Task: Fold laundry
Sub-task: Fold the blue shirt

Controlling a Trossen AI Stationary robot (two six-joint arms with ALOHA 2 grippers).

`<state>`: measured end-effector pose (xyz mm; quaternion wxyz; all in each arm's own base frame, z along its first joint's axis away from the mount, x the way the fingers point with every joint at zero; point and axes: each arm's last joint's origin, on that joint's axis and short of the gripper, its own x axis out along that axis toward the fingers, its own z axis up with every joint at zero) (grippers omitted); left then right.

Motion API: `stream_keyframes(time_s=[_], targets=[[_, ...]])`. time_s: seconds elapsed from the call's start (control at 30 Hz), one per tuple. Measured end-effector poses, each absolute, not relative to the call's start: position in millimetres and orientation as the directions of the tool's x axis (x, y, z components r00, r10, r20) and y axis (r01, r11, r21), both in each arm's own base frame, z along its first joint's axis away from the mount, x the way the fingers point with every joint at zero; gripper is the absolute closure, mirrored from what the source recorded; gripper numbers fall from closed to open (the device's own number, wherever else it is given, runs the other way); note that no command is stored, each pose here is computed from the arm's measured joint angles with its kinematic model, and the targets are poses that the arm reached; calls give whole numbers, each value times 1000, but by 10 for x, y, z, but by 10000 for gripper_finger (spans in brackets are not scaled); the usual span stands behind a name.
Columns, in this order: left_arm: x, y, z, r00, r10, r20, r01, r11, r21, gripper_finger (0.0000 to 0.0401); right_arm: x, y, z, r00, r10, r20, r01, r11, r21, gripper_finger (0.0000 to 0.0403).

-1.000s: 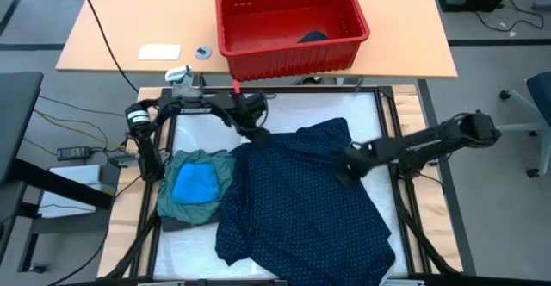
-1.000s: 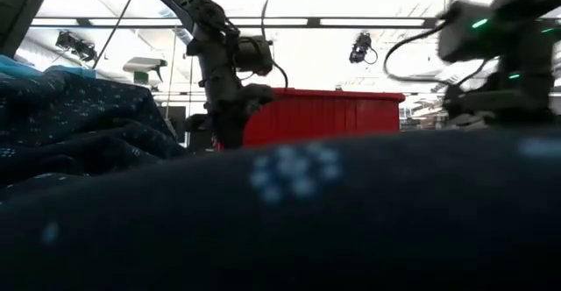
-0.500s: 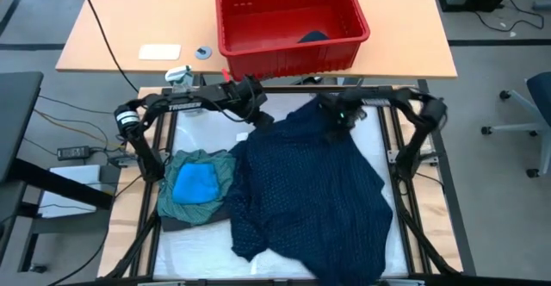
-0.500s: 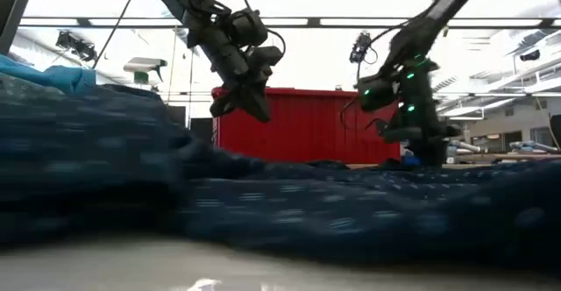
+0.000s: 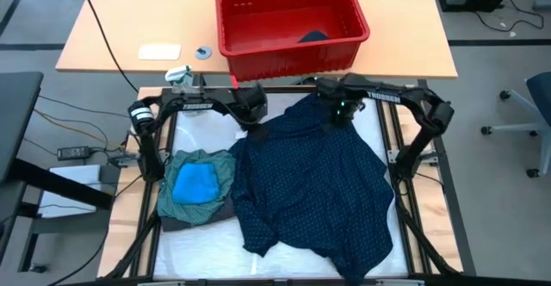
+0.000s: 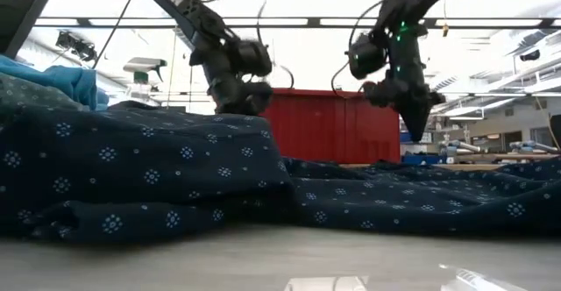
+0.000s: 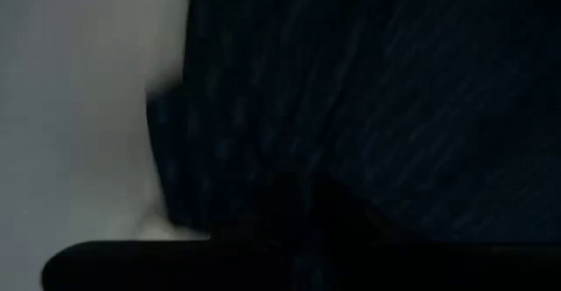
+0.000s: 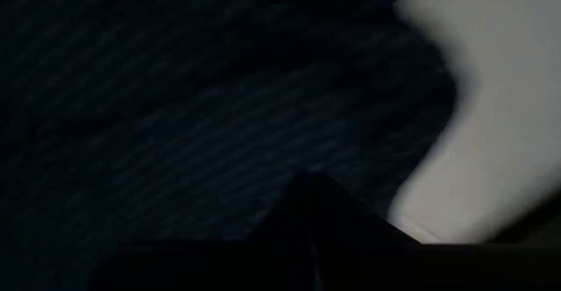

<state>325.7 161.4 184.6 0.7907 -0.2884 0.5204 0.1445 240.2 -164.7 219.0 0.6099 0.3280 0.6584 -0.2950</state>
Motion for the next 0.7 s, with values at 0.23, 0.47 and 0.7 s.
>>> stream_keyframes(time_s=[0.23, 0.47, 0.7], targets=[[3081, 1522, 1524, 121, -227, -966, -487, 835, -257, 352, 2465, -924, 1951, -125, 159, -979, 729, 685, 18, 402], [2988, 1538, 1520, 19, -196, -981, -493, 851, -179, 352, 2136, -221, 1562, -308, 198, -930, 673, 737, -66, 402], [2964, 1643, 1521, 40, -159, -986, -593, 790, -151, 352, 1904, -192, 1348, -286, 134, -949, 670, 735, -98, 402]])
